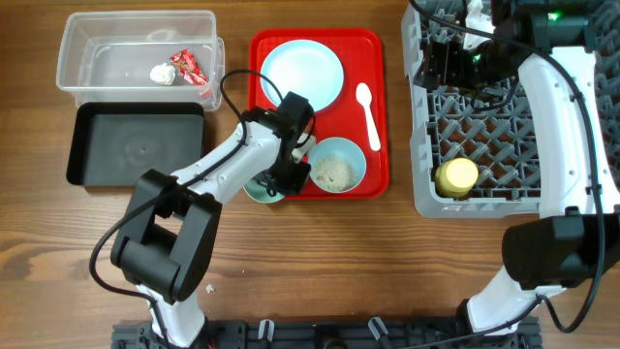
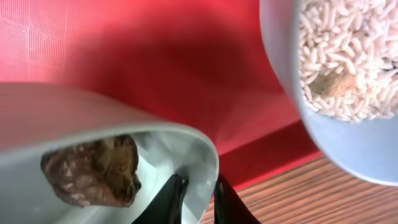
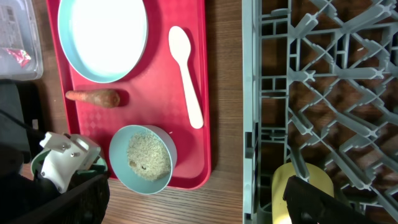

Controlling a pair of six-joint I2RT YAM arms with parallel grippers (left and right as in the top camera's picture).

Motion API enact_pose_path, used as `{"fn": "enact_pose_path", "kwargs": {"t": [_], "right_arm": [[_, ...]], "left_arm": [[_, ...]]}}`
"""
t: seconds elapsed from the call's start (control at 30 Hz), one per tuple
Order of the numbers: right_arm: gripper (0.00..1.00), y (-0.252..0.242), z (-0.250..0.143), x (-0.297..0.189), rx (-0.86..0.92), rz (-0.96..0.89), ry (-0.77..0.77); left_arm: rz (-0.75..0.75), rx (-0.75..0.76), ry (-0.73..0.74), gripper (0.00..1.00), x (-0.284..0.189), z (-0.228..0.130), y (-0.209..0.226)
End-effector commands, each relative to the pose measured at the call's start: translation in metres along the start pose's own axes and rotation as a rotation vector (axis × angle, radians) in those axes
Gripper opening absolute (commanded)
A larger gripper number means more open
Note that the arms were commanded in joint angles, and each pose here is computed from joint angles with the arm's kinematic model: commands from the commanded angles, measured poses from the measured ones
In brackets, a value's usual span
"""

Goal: Sort waste into correct bins and load items into the dishwasher rack
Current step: 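Grasp the rim of the mint bowl with the left gripper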

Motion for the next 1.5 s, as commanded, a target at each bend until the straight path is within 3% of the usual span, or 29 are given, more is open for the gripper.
{"fn": "enact_pose_path", "kwargs": {"t": [0.0, 0.07, 0.27, 0.43, 0.57, 0.77, 1.23, 1.37, 1.47], "right_arm": [[0.92, 0.007, 0.001, -0.010, -0.036, 0.014, -0.030], [0.92, 0.007, 0.001, -0.010, -0.036, 0.014, -0.031], [0.92, 0.007, 0.002, -0.010, -0.037, 0.014, -0.032], [0.92, 0.007, 0.002, -0.010, -0.042, 0.014, -0.032], [0.92, 0.007, 0.002, -0.010, -0.051, 0.014, -0.031], [0.92, 0.007, 0.001, -0.010, -0.060, 0.014, -0.029], [0.92, 0.006, 0.001, -0.009, -0.062, 0.006, -0.027], [0.92, 0.006, 0.001, -0.009, -0.063, 0.006, -0.027], [0.92, 0.006, 0.001, -0.009, -0.064, 0.005, -0.027]], "left_arm": [[0.011, 0.007, 0.019, 0.13, 0.007, -0.004, 0.003], [0.010, 0.008, 0.014, 0.09, 0.007, -0.003, 0.003], [0.006, 0.009, -0.003, 0.13, 0.003, 0.002, 0.001], [0.020, 0.011, -0.024, 0.21, -0.007, 0.009, 0.000], [0.060, 0.011, -0.039, 0.35, -0.016, 0.014, 0.003], [0.146, 0.010, -0.059, 0.40, -0.019, 0.017, 0.011], [0.163, 0.010, -0.109, 0.24, -0.019, 0.025, 0.012], [0.161, 0.010, -0.118, 0.04, -0.019, 0.027, 0.012], [0.159, 0.010, -0.125, 0.04, -0.019, 0.028, 0.012]]}}
Point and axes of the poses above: each gripper's point midway between its finger pads, its own x axis out along the fingers, its own y axis along the line the jaws close on, z = x × y, the point moved 7 cm from there along -x, back along the fingers, and after that the axes turned 9 degrees about -x, right-handed, at the moved point
